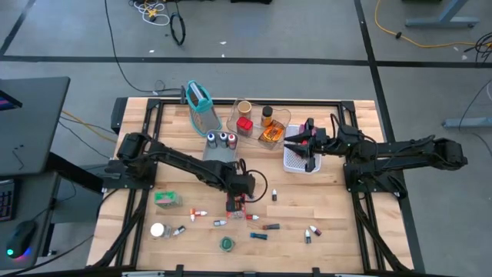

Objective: Pick & Place Kitchen Items
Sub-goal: Put the red cereal box into the white bin, then put the green cereal box into the white bin

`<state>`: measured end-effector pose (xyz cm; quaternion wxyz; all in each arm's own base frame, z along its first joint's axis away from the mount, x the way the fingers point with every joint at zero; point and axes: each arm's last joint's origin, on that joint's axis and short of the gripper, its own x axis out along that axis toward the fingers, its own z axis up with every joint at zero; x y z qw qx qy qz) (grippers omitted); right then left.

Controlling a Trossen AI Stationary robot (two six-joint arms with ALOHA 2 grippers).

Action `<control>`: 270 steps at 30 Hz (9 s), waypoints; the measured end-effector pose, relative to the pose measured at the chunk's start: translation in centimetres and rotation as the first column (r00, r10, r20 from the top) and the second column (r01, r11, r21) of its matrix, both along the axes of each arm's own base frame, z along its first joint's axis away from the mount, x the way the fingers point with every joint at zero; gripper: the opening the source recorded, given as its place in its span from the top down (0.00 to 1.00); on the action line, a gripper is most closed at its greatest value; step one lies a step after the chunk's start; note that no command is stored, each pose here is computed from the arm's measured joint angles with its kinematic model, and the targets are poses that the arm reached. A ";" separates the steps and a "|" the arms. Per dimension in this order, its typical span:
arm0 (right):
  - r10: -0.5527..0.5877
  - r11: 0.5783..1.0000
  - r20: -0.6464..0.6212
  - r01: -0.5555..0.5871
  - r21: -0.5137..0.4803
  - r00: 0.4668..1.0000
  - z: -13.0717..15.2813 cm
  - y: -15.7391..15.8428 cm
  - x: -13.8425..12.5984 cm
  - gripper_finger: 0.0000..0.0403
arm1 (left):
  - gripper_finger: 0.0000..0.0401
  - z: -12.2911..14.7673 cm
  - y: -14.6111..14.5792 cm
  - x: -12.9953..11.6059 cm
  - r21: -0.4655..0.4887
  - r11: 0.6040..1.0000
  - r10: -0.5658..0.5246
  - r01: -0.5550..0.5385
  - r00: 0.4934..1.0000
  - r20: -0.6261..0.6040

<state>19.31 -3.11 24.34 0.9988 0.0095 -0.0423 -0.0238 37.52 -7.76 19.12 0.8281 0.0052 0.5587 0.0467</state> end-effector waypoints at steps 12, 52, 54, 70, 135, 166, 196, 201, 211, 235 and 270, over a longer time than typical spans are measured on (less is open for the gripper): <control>0.130 0.991 -0.052 -0.132 -0.036 0.990 -1.7 1.2 1.9 0.49 | 0.98 4.5 -3.7 -0.4 0.327 0.943 0.028 -0.059 0.995 0.099; 0.083 0.979 -0.212 -0.119 -0.164 0.974 -4.9 5.7 9.1 0.55 | 0.99 6.5 -4.7 1.5 0.622 0.769 -0.092 -0.145 0.939 0.333; 0.056 0.980 -0.222 -0.096 -0.173 0.973 -5.0 5.7 9.1 0.55 | 0.99 6.5 -4.6 1.5 0.630 0.762 -0.089 -0.150 0.939 0.332; -0.008 0.966 -0.273 -0.063 -0.250 0.962 -5.5 5.4 9.0 0.82 | 0.97 6.3 -3.6 1.6 0.602 0.777 -0.037 -0.185 0.941 0.337; -0.532 0.752 -0.467 0.140 -0.644 0.706 -7.4 5.3 -5.8 0.95 | 0.85 9.3 2.2 -13.5 0.207 0.648 0.405 -0.733 0.561 0.722; -0.210 0.909 -0.108 0.153 -0.389 0.972 -2.7 6.6 -3.6 0.64 | 0.85 9.5 2.2 -13.2 0.197 0.653 0.397 -0.731 0.553 0.732; -0.294 0.955 -0.602 0.197 -0.224 0.742 -1.3 8.5 3.4 0.64 | 0.85 9.0 1.1 -12.5 0.167 0.892 0.276 -0.421 0.798 0.535; -0.278 0.949 -0.488 0.156 -0.275 0.827 -0.2 8.9 4.5 0.64 | 0.85 8.4 0.3 -12.7 -0.018 0.978 0.200 -0.208 0.910 0.364; -0.278 0.932 -0.448 0.127 -0.338 0.850 0.2 8.9 4.8 0.64 | 0.87 6.7 -1.1 -16.2 -0.283 0.899 0.303 -0.333 0.942 -0.146; -0.305 0.807 -0.415 0.002 -0.590 0.857 0.6 9.0 5.0 0.64 | 0.86 6.7 -3.9 -22.4 0.058 0.901 0.426 -0.429 0.854 -0.300; -0.170 0.801 -0.324 -0.061 -0.596 0.930 1.8 9.5 5.4 0.64 | 0.76 5.6 -4.3 -22.1 -0.026 0.923 0.354 -0.384 0.875 -0.330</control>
